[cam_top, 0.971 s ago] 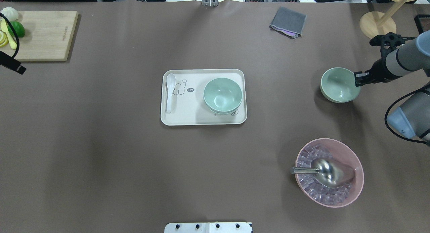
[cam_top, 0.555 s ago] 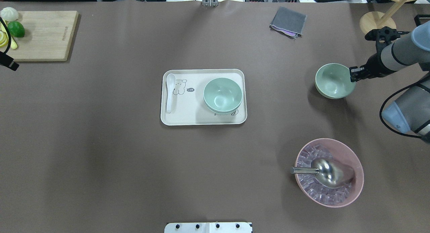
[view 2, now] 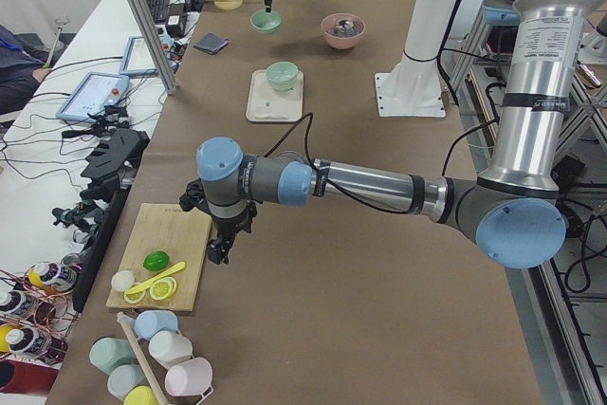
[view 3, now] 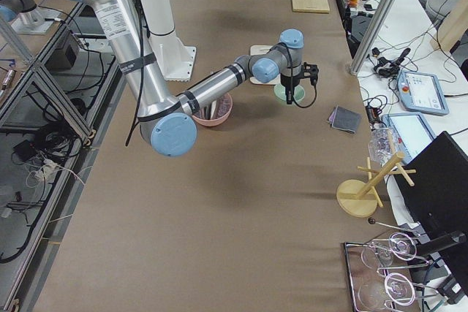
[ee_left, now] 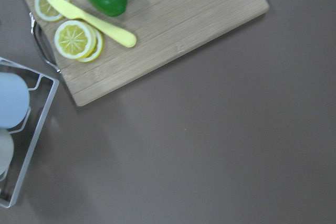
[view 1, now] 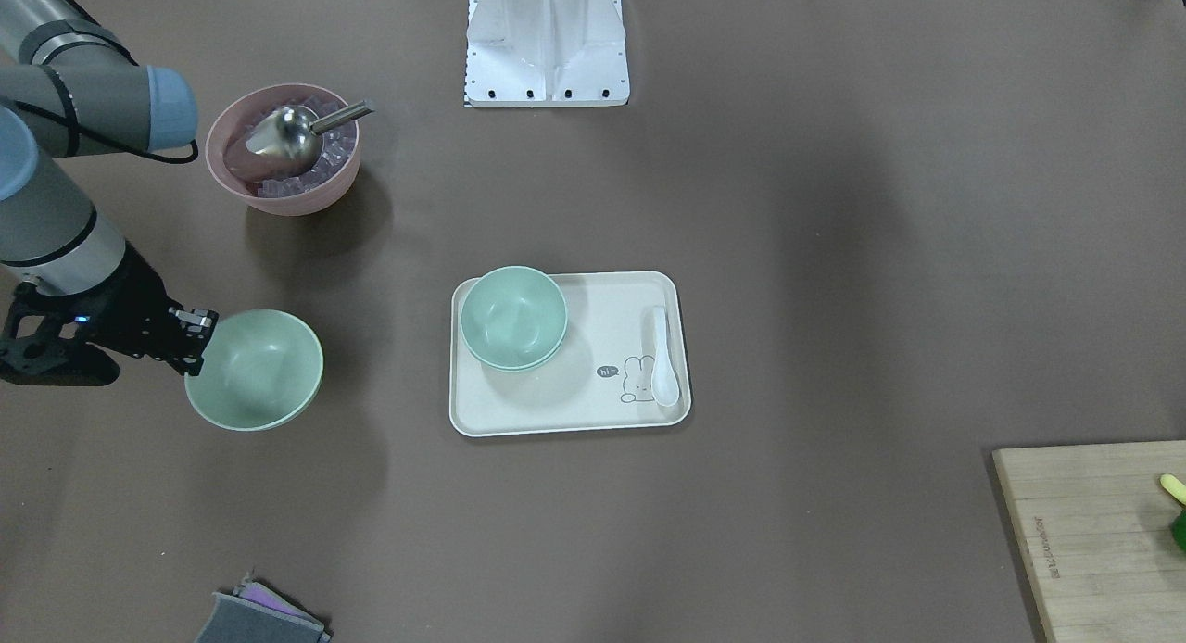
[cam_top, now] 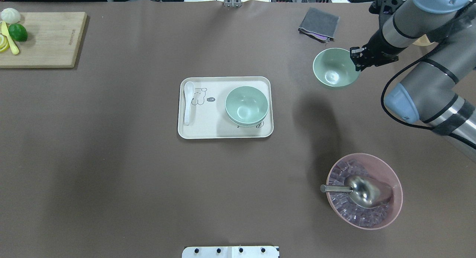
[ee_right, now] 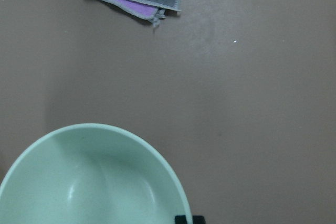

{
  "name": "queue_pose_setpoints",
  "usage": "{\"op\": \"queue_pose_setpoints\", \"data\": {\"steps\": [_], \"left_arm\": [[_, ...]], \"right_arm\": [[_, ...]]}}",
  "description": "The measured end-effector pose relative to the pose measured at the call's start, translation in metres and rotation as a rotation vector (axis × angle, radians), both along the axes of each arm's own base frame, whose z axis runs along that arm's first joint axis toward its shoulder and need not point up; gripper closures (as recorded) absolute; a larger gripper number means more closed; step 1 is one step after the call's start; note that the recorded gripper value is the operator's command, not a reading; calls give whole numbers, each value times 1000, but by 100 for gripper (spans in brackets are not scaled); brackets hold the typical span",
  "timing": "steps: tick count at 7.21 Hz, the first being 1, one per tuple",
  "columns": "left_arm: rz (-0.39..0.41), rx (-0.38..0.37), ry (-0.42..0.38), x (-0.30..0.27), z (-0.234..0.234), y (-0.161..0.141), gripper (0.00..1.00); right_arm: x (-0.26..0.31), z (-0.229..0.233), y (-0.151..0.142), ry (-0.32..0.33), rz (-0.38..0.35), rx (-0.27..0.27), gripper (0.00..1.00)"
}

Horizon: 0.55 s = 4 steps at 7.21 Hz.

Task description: Stack green bowls together

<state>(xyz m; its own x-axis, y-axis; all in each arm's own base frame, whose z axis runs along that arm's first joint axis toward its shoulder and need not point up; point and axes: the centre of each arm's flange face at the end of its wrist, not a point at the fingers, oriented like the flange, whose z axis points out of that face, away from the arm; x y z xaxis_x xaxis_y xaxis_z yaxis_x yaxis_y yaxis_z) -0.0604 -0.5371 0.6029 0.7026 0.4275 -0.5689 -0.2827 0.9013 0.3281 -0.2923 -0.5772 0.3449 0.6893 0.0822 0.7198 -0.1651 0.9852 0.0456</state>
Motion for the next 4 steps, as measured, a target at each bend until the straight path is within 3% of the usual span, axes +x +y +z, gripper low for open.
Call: {"op": "queue_pose_setpoints", "data": {"steps": [4], "left_arm": [[-5,-52,5,-10,40,34,2]], "right_arm": [[-87,-98,31,-87,65,-97,100]]}}
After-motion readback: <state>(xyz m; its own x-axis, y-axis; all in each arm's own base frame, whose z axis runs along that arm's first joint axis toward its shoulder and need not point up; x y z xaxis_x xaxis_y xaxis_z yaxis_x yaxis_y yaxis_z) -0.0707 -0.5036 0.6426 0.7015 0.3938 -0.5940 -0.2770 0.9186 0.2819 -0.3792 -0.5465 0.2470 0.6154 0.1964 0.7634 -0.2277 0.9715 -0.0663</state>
